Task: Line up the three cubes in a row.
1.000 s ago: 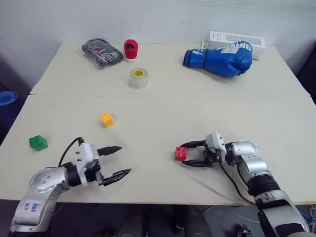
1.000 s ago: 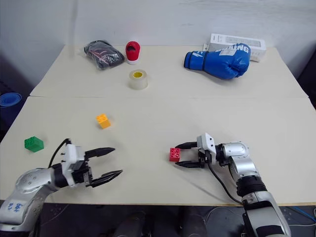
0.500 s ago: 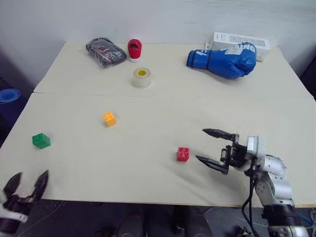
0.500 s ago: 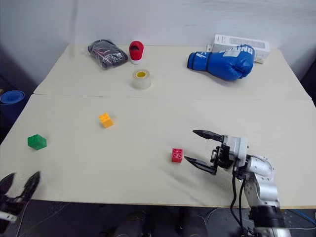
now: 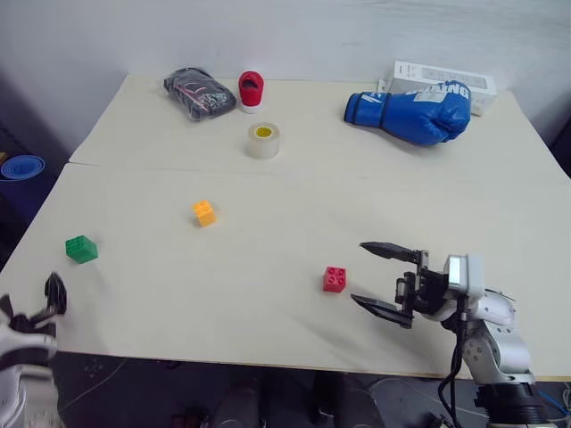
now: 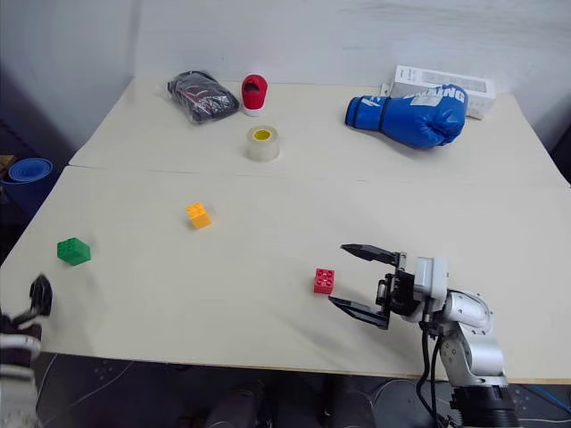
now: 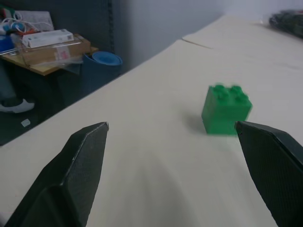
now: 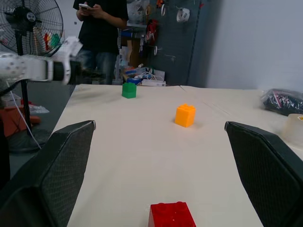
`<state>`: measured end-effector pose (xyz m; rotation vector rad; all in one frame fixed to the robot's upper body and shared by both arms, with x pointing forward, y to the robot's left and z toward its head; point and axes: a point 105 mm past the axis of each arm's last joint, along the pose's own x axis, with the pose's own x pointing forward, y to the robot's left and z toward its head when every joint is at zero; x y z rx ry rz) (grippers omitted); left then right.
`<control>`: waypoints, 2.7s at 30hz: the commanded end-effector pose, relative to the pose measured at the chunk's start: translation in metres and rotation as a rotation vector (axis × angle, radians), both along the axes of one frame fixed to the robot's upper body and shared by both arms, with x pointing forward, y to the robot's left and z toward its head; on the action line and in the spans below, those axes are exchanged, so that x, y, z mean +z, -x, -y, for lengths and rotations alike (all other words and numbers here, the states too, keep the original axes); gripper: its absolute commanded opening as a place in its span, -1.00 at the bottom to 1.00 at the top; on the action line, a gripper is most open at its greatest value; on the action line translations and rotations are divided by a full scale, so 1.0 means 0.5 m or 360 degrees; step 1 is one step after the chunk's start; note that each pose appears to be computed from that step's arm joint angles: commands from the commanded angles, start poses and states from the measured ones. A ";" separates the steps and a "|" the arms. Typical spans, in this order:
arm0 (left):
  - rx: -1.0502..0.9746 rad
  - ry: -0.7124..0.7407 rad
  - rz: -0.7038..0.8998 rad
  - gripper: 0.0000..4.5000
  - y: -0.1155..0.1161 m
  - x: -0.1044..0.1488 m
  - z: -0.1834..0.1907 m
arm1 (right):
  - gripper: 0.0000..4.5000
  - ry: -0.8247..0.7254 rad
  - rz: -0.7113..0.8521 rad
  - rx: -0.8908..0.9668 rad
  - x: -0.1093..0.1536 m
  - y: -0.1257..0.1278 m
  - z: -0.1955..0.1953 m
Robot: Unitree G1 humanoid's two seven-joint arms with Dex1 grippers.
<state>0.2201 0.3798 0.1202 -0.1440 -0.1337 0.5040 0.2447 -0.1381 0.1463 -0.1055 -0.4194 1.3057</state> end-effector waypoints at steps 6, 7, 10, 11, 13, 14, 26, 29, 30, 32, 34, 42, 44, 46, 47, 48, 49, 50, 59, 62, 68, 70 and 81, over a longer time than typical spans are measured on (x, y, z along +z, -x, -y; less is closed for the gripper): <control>-0.0031 -0.0035 -0.0108 1.00 -0.094 0.005 0.013 | 0.99 -0.0024 0.0062 0.0015 -0.022 -0.001 0.000; -0.0013 -0.0033 -0.0125 1.00 -0.097 0.000 0.010 | 0.99 -0.0024 0.0061 0.0011 -0.028 0.000 0.002; 0.0028 -0.0032 -0.0167 1.00 -0.100 -0.011 0.003 | 0.99 -0.0023 0.0060 0.0001 -0.042 0.003 0.010; 0.0035 -0.0022 -0.0168 0.91 -0.101 -0.014 0.002 | 1.00 -0.0022 0.0060 -0.0005 -0.047 0.005 0.013; 0.0020 -0.0022 -0.0159 0.72 -0.106 -0.015 0.005 | 1.00 -0.0017 0.0057 -0.0019 -0.058 0.007 0.020; 0.0007 -0.0023 -0.0154 0.58 -0.109 -0.015 0.007 | 1.00 -0.0016 0.0057 -0.0026 -0.061 0.008 0.022; -0.0279 -0.0070 0.0067 -0.35 -0.114 0.027 0.038 | 1.00 0.0000 0.0070 -0.0082 -0.066 0.004 0.038; -0.0700 -0.0246 0.0251 -0.35 -0.112 0.098 0.091 | 1.00 0.0024 0.0070 -0.0122 -0.061 0.002 0.052; -0.0826 -0.0298 0.0293 -0.35 -0.108 0.118 0.109 | 1.00 0.0031 0.0071 -0.0137 -0.059 0.002 0.058; -0.1454 -0.0458 0.0252 -0.35 -0.097 0.150 0.209 | 1.00 0.0090 0.0055 -0.0209 -0.058 0.009 0.092; -0.1893 -0.0553 0.0139 -0.35 -0.081 0.147 0.279 | 1.00 0.0134 0.0038 -0.0259 -0.058 0.016 0.118; -0.3120 -0.1084 -0.0197 -0.35 -0.079 0.079 0.481 | 1.00 0.0248 -0.0016 -0.0376 -0.054 0.058 0.174; -0.3236 -0.1124 -0.0181 -0.35 -0.097 0.071 0.508 | 1.00 0.0248 -0.0020 -0.0390 -0.048 0.066 0.171; -0.3331 -0.1229 -0.0197 -0.35 -0.114 0.054 0.532 | 1.00 0.0248 -0.0022 -0.0402 -0.039 0.075 0.162; -0.3367 -0.1264 -0.0219 -0.35 -0.122 0.045 0.541 | 1.00 0.0247 -0.0024 -0.0410 -0.036 0.078 0.159; -0.3379 -0.1298 -0.0232 -0.35 -0.134 0.038 0.549 | 1.00 0.0240 -0.0023 -0.0425 -0.031 0.082 0.154; -0.3387 -0.1320 -0.0239 -0.35 -0.143 0.033 0.555 | 1.00 0.0235 -0.0024 -0.0437 -0.027 0.084 0.150; -0.3376 -0.1325 -0.0242 -0.35 -0.154 0.030 0.560 | 1.00 0.0233 -0.0025 -0.0443 -0.024 0.087 0.146; -0.3277 -0.1387 -0.0348 -0.35 -0.189 -0.004 0.561 | 1.00 0.0200 -0.0012 -0.0497 0.019 0.095 0.088; -0.3256 -0.1326 -0.0358 -0.35 -0.184 -0.007 0.554 | 1.00 0.0218 -0.0020 -0.0471 0.026 0.095 0.081; -0.3159 -0.1251 -0.0405 -0.35 -0.177 -0.024 0.536 | 1.00 0.0275 -0.0003 -0.0408 0.045 0.086 0.075; -0.3138 -0.1241 -0.0412 -0.35 -0.177 -0.029 0.531 | 1.00 0.0276 -0.0004 -0.0400 0.050 0.080 0.074; -0.3004 -0.1260 -0.0265 0.53 -0.192 -0.009 0.528 | 1.00 0.0277 -0.0028 -0.0372 0.046 0.062 0.079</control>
